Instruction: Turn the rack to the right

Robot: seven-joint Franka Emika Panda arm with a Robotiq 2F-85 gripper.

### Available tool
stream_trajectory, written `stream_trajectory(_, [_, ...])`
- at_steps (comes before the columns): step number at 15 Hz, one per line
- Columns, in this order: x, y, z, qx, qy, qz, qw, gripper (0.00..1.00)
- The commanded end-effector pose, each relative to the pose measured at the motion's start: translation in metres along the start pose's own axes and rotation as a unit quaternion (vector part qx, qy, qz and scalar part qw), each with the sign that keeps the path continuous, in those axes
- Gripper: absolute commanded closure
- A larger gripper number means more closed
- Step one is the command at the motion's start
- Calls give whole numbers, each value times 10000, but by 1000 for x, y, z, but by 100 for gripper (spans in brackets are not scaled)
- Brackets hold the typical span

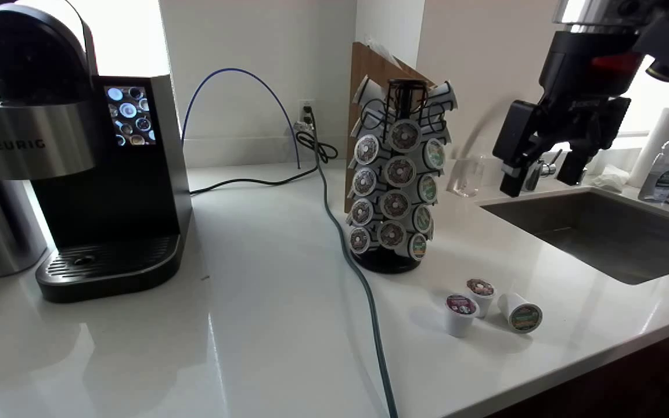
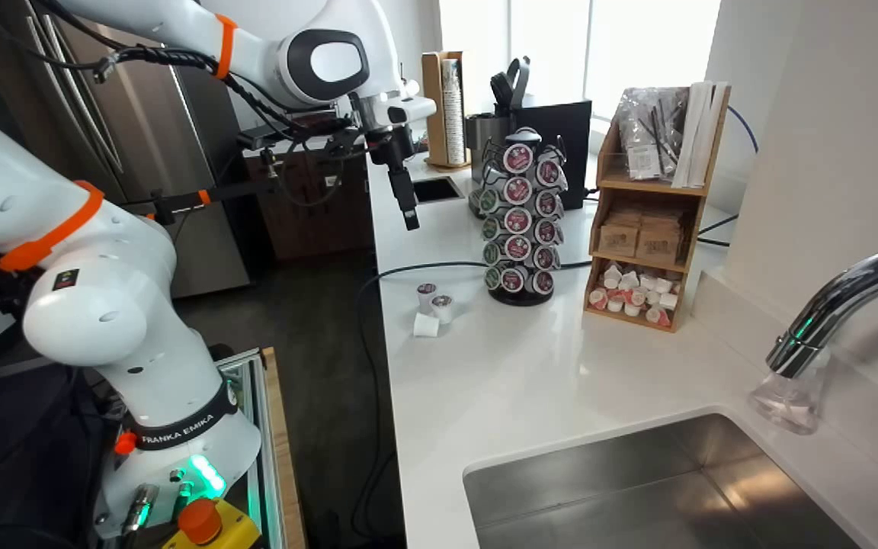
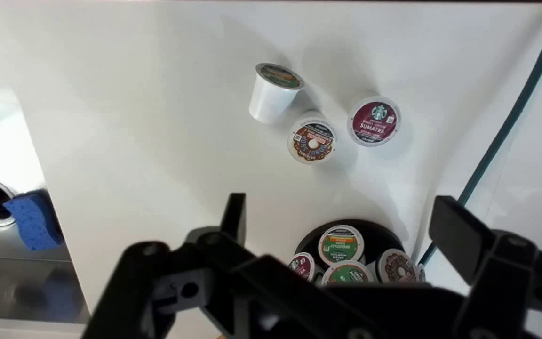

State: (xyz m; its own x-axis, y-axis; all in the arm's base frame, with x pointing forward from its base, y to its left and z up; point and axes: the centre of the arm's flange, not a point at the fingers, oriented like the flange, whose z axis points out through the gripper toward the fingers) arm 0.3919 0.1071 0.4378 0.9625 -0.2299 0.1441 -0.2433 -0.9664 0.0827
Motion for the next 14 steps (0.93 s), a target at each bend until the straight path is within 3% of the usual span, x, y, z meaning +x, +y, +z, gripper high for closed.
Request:
stream_trajectory(1, [6, -6, 5, 158, 36, -195, 9997, 0])
stream_trajectory(8, [7, -36, 37, 128, -137, -597, 9980, 0])
stream_trajectory(14, [7, -36, 45, 126, -299, -595, 9977, 0])
